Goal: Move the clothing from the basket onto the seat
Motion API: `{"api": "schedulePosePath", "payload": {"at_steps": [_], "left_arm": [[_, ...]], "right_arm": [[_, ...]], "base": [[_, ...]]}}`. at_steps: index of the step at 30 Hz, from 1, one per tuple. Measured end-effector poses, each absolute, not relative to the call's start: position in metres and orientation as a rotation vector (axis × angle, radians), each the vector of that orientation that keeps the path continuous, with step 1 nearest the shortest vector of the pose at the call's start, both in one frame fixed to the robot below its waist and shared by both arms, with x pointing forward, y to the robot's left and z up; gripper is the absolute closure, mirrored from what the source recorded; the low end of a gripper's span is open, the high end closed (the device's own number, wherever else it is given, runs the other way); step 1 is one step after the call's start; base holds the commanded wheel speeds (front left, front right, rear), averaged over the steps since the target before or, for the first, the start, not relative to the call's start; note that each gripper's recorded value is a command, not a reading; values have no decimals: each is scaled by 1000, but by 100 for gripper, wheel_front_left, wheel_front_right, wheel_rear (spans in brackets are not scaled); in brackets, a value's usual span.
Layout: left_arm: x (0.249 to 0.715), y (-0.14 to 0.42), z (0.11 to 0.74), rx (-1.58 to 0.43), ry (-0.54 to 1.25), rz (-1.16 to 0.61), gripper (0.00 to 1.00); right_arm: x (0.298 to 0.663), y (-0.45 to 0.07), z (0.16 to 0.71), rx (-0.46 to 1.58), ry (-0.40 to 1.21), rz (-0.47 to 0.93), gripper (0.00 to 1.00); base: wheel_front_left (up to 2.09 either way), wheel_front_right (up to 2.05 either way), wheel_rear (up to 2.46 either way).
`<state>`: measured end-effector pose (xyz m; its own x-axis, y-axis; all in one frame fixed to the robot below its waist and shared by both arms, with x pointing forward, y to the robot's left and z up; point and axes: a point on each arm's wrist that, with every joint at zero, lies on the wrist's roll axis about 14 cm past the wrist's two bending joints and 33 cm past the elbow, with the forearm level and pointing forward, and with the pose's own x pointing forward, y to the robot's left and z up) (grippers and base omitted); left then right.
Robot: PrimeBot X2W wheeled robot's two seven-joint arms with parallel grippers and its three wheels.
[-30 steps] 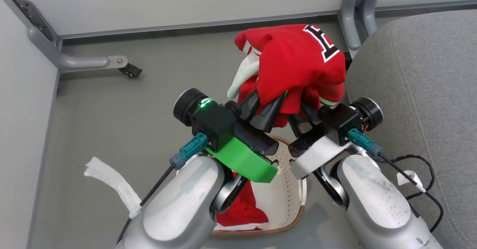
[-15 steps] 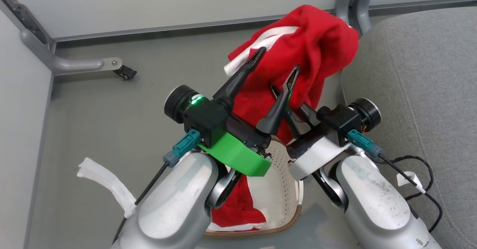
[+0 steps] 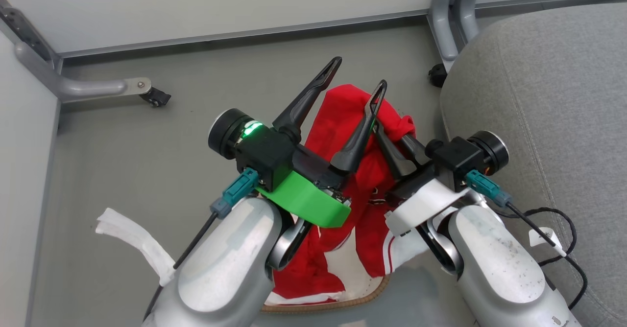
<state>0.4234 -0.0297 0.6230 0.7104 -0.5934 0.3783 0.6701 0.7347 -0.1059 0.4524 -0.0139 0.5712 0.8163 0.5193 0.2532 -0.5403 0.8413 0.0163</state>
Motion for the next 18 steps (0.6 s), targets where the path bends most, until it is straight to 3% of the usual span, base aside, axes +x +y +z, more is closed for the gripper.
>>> {"api": "schedulePosePath", "payload": {"at_steps": [18], "left_arm": [[422,-61,596,-189,-288,-800,0]], "right_arm": [[447,-112,574,32,-274,286,100]], "base": [[0,0,0]]}}
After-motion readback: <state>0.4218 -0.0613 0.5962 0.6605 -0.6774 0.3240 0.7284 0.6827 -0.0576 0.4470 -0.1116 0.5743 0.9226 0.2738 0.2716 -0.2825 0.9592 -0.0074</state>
